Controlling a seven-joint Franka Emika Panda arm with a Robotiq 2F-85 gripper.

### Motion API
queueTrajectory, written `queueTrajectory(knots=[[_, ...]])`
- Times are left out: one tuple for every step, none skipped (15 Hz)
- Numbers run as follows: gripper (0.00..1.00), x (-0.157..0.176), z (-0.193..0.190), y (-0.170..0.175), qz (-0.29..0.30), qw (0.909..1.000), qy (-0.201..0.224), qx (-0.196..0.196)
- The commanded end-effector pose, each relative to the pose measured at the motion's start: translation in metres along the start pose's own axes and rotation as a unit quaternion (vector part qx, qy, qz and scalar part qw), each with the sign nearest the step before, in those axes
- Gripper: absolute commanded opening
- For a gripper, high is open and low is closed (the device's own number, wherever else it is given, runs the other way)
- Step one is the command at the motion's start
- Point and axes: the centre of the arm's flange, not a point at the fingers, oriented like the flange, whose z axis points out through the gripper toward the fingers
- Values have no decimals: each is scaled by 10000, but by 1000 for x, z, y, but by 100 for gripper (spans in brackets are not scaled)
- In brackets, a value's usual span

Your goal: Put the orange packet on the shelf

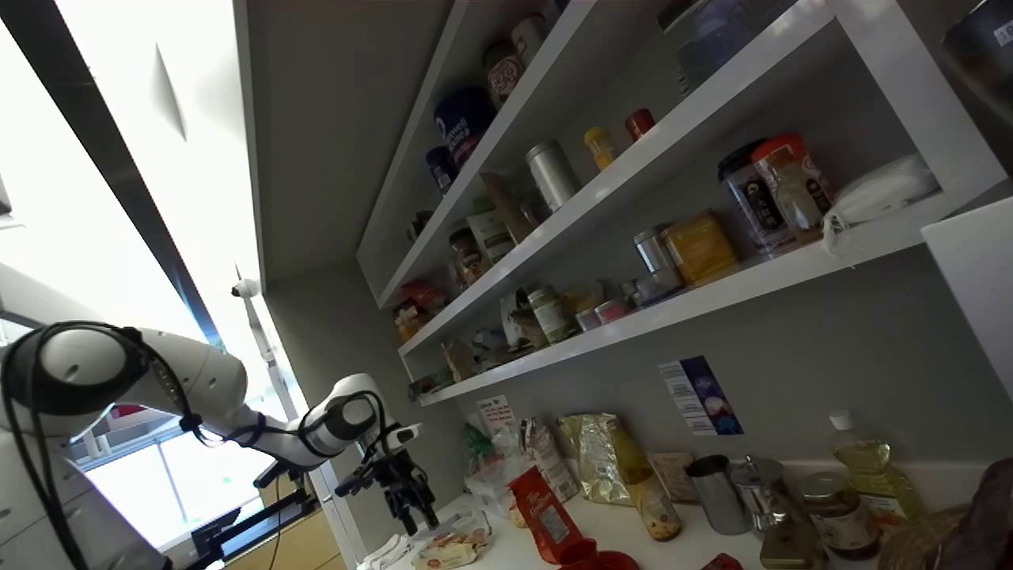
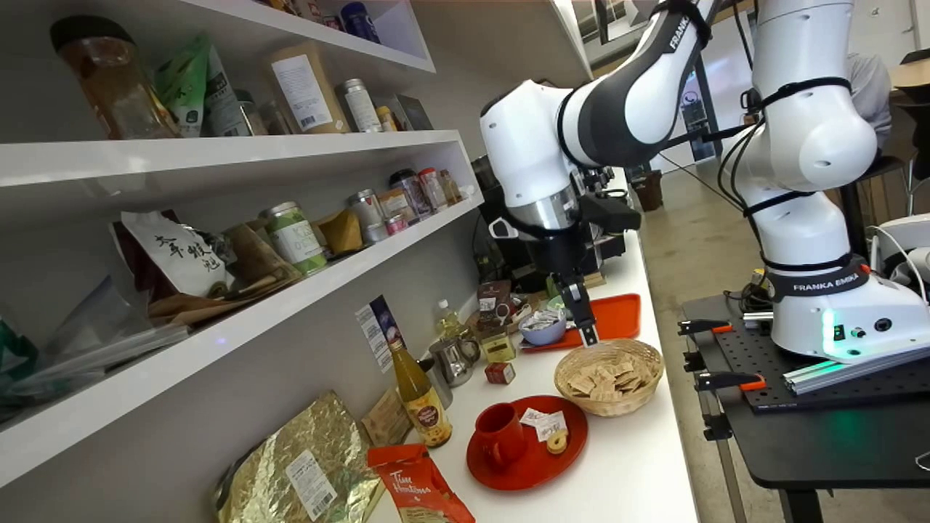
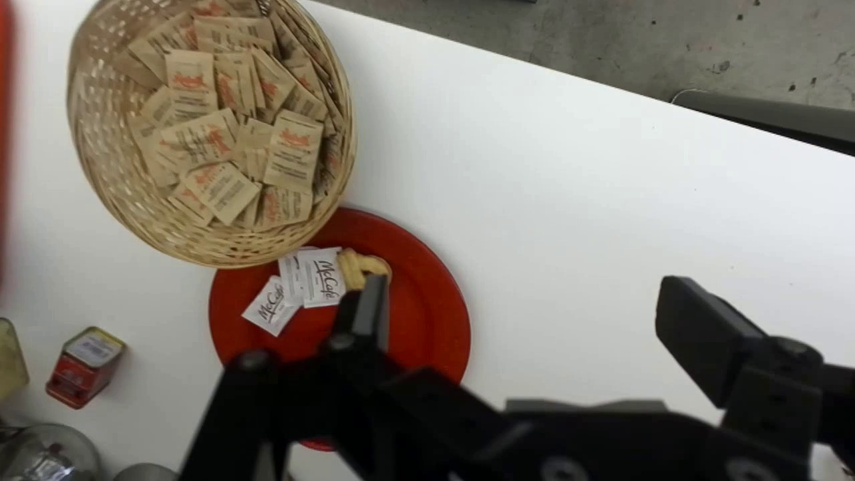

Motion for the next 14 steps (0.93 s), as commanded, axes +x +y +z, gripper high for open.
queueTrajectory(knots=[[100,31,45,-30,-43,10000,64,9],[100,34,54,-32,-17,9998,183,93],[100,39,62,-36,17,9995,247,191],[100,45,68,-40,56,9991,350,242],[100,54,76,-43,84,9986,461,225],[100,61,81,-47,82,9981,575,184],[100,67,86,-54,12,9970,769,71],[100,73,89,-59,-30,9958,918,-14],[100,76,93,-67,-182,9928,1168,-182],[100,78,95,-73,-277,9907,1303,-282],[100,79,98,-80,-444,9875,1460,-385],[100,81,100,-85,-559,9844,1593,-489],[100,80,101,-91,-624,9823,1681,-538],[100,79,102,-97,-675,9797,1790,-599]])
